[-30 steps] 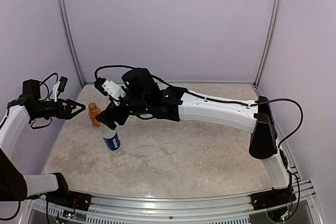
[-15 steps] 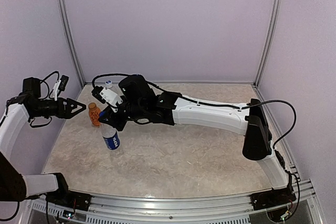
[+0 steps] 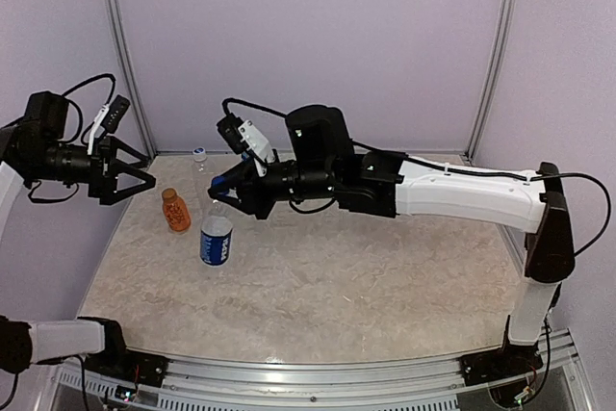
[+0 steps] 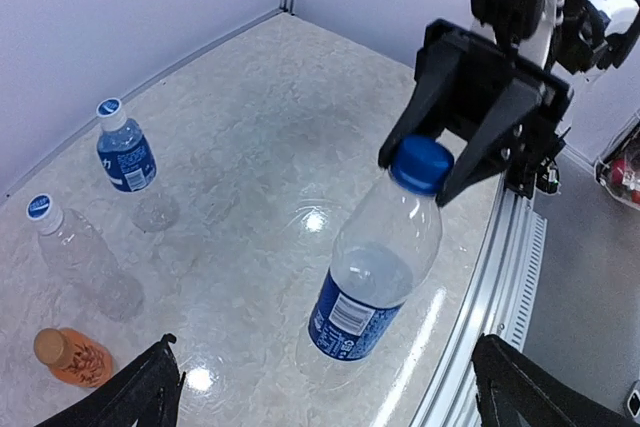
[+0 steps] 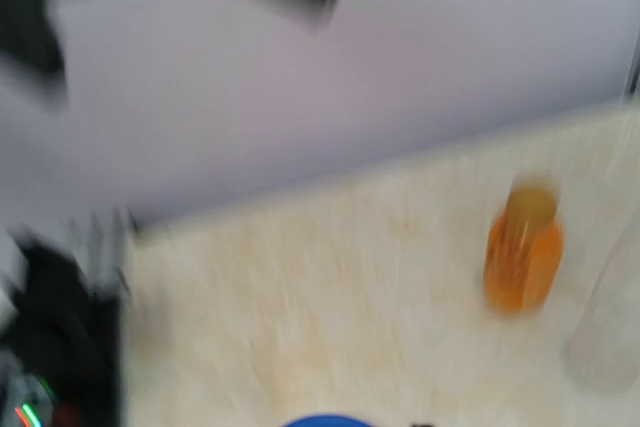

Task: Unscrew the bottle caps

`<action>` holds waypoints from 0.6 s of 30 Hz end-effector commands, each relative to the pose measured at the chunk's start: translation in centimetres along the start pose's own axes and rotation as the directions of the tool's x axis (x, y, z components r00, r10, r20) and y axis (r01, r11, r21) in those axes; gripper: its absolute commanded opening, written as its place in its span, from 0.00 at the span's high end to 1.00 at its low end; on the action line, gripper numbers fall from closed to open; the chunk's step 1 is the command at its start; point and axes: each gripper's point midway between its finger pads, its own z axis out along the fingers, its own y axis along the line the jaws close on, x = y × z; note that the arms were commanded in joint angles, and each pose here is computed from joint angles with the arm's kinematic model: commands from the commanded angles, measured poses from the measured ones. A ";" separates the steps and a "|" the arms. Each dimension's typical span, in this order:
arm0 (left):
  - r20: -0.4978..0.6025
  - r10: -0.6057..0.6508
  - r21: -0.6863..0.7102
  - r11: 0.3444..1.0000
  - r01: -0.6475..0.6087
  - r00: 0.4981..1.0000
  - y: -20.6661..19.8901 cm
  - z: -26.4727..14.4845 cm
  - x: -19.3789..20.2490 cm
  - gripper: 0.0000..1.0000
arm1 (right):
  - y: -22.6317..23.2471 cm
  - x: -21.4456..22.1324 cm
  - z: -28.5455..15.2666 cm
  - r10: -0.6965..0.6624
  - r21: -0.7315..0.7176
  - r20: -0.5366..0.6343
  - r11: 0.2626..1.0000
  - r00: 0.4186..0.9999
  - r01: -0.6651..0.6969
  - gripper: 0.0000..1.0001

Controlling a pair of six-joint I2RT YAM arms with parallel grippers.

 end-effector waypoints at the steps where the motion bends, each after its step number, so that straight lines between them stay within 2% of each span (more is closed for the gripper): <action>1: -0.113 0.002 0.075 0.997 0.007 0.994 -2.9 0.5 1.3 0.01 | 2.2 -8.7 -6.0 0.046 -0.096 0.291 0.995 0.956 -0.018 1.00; 5: -0.088 0.202 0.069 0.978 -0.196 0.976 -4.0 1.9 0.4 0.01 | 2.6 -9.7 -7.2 0.047 -0.105 0.329 0.994 0.943 -0.013 1.00; 7: -0.061 0.261 0.100 0.962 -0.254 0.963 -4.8 2.6 -0.1 0.01 | 2.6 -9.9 -7.4 0.045 -0.107 0.343 0.994 0.938 -0.008 1.00; 12: -0.095 0.197 0.205 0.963 -0.175 0.976 -5.2 5.1 1.0 0.01 | 3.4 -10.2 -7.2 0.048 -0.152 0.352 0.988 0.935 0.006 1.00; 18: -0.093 0.186 0.261 0.953 -0.156 0.978 -6.0 6.8 2.2 0.01 | 3.5 -10.5 -7.4 0.055 -0.162 0.370 0.987 0.927 0.006 1.00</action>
